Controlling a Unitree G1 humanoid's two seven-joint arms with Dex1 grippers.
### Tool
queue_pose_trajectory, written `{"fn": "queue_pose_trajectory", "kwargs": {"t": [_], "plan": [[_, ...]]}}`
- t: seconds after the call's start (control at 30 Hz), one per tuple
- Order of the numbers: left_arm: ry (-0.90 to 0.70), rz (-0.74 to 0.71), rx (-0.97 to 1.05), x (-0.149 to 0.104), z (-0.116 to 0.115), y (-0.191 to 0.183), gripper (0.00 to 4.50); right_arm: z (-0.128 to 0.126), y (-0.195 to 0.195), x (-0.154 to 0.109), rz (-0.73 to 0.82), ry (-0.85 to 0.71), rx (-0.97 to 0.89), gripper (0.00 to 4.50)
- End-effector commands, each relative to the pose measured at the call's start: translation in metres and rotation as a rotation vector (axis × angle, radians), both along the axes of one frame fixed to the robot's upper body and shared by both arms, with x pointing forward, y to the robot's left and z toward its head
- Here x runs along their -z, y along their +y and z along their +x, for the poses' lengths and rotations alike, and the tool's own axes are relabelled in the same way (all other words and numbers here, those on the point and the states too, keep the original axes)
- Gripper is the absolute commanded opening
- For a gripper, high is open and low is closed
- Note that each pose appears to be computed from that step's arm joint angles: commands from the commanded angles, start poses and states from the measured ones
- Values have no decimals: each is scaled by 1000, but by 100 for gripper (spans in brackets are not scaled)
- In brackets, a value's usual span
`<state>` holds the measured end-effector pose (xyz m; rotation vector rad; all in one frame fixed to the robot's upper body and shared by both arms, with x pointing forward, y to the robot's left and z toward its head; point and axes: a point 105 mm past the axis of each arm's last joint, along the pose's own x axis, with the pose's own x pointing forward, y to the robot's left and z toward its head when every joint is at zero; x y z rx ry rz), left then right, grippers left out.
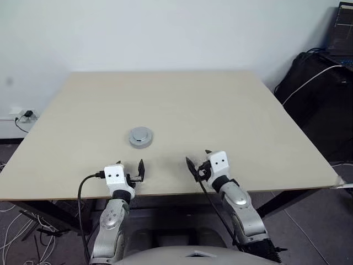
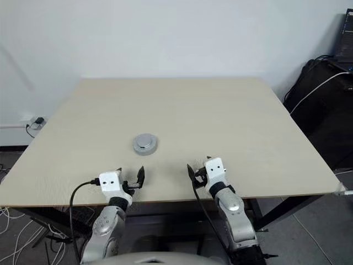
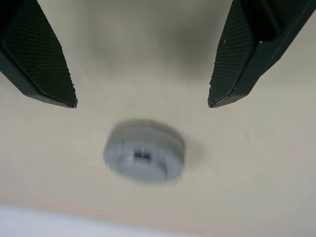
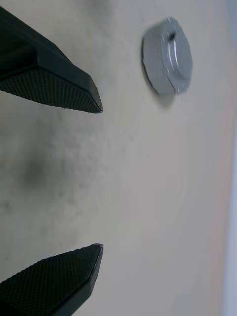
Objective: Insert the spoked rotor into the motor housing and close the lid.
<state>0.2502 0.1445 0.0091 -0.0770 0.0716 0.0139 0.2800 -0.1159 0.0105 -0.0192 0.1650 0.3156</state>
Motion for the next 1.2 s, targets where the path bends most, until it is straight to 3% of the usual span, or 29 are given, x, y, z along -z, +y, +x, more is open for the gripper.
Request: {"fn": "queue_pose_trajectory", "kwargs": {"t": [0.03, 0.23, 1.2], "plan": [[-118, 48, -25, -16, 3, -1, 449, 2, -14, -22, 54, -115, 117, 450], [-189, 102, -36, -21, 3, -2, 449, -3, -29, -24, -16, -199, 209, 450], [-202, 25, -36, -19, 4, -3, 449, -3, -32, -8, 46, -112, 244, 450]]}}
